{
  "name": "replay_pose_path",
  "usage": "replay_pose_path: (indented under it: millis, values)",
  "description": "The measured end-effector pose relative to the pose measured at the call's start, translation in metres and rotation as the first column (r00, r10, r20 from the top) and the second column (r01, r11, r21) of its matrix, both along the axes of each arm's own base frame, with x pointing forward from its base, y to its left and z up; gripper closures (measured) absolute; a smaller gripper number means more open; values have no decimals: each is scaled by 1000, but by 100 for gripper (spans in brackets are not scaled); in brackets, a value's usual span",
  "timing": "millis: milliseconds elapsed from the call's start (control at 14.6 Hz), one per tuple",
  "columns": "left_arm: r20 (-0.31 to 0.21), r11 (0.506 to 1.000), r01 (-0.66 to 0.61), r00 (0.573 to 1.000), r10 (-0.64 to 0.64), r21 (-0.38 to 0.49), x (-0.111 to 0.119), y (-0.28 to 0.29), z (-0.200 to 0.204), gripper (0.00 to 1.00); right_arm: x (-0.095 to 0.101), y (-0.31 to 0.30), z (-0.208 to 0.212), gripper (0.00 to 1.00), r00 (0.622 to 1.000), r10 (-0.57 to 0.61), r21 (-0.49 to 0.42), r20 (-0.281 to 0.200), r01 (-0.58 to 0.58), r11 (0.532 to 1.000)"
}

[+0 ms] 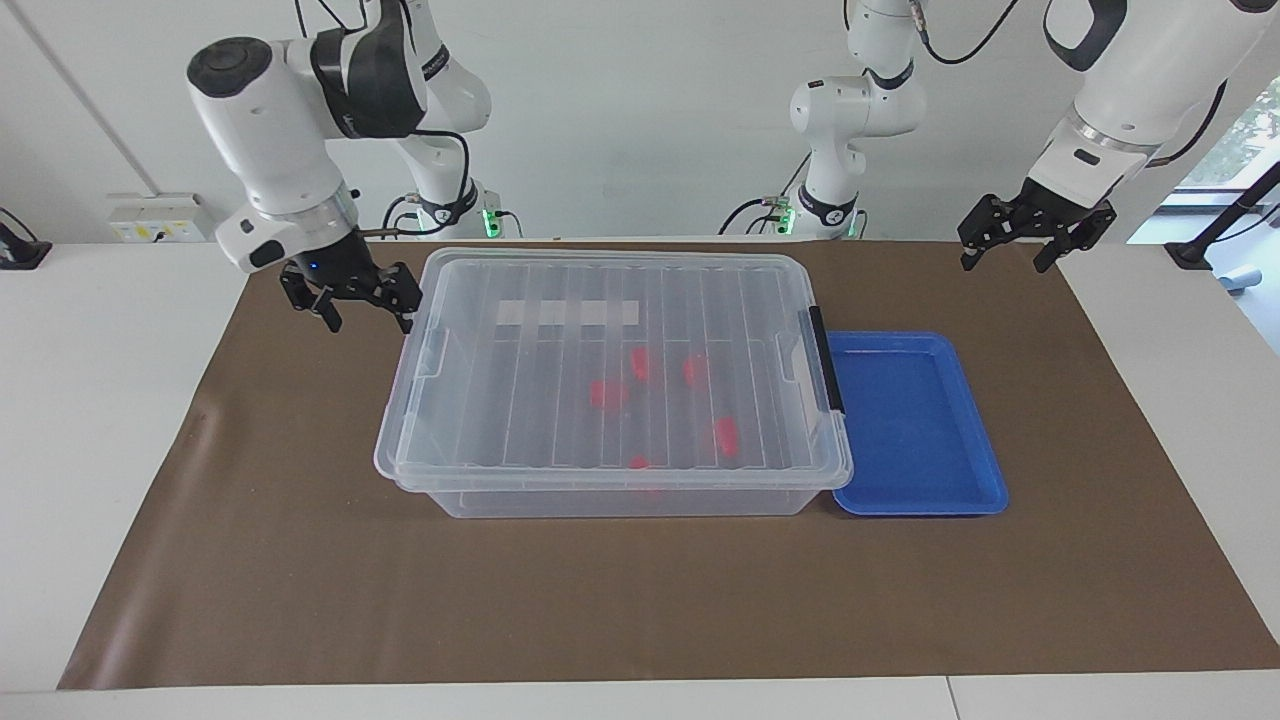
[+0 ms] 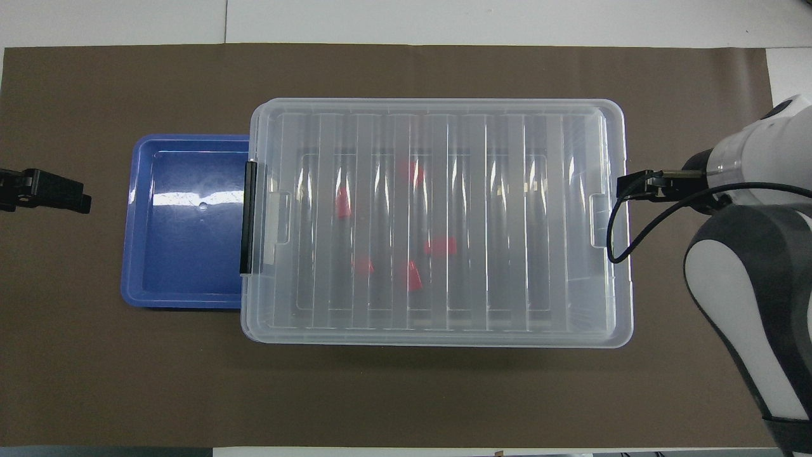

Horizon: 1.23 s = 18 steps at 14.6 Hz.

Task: Place red block in blue tray from box
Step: 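Slide the clear lid away from the blue tray with the right gripper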

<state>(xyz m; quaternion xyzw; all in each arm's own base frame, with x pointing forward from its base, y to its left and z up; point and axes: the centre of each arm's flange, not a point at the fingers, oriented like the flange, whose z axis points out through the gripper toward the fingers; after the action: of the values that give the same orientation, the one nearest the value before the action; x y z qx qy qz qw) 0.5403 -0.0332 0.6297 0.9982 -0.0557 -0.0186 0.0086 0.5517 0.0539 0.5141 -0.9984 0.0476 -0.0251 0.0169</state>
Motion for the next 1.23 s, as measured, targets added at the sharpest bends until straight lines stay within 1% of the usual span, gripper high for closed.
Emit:
replay_pose_path:
  millis: [205, 479, 822, 1027, 1233]
  values:
    - [0, 1000, 0, 1000, 0, 0, 0, 0, 0, 0, 3, 2, -24, 0, 1000, -6, -1, -26, 6, 1000]
    - [0, 1000, 0, 1000, 0, 0, 0, 0, 0, 0, 1, -7, -34, 0, 999, -16, -3, -46, 15, 1000]
    - [0, 1000, 0, 1000, 0, 0, 0, 0, 0, 0, -3, -10, -58, 0, 999, -17, -4, -42, 17, 1000]
    - [0, 1000, 0, 1000, 0, 0, 0, 0, 0, 0, -5, -14, -60, 0, 999, -6, -4, -44, 5, 1000]
    - [0, 1000, 0, 1000, 0, 0, 0, 0, 0, 0, -6, -37, -62, 0, 998, 27, -5, -48, -27, 1000]
